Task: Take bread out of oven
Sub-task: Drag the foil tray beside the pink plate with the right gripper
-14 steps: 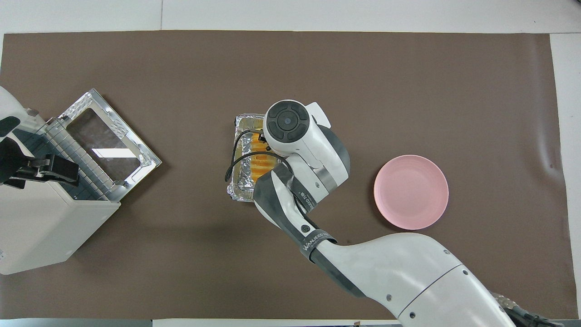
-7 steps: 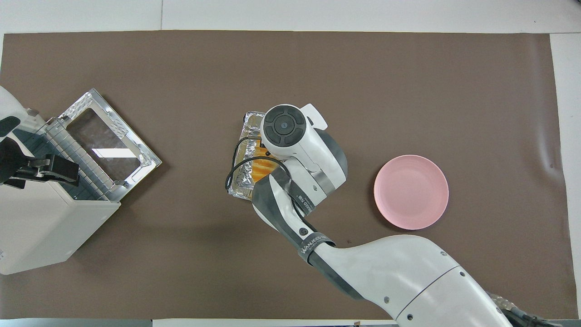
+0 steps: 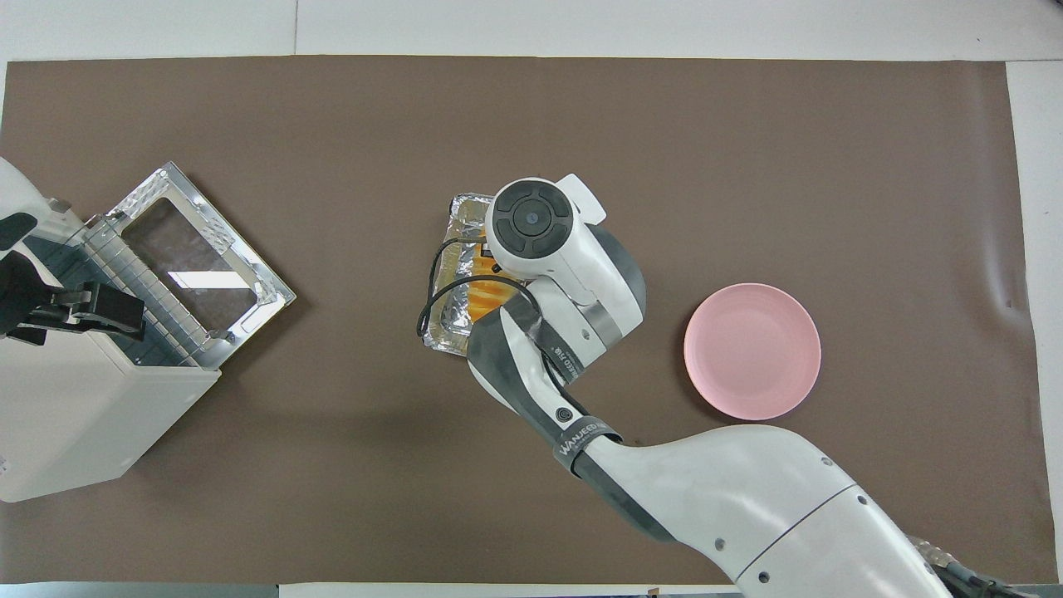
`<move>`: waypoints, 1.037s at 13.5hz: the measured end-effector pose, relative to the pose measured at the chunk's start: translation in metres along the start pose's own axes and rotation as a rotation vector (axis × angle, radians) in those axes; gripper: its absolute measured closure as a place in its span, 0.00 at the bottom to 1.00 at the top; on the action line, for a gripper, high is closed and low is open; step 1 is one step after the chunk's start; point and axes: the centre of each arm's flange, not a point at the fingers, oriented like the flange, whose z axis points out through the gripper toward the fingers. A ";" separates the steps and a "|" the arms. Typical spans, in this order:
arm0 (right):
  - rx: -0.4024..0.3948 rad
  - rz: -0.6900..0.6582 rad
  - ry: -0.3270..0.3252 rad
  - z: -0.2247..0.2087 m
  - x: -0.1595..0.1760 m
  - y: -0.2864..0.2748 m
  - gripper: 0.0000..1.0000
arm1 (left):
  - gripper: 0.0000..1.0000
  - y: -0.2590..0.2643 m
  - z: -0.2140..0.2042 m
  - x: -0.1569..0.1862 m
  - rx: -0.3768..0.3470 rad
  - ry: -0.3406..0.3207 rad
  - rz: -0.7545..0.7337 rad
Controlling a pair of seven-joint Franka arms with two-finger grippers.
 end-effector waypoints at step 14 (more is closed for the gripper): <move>0.033 -0.295 -0.027 0.005 0.175 0.304 0.98 | 0.00 0.000 0.000 0.000 0.000 0.000 0.000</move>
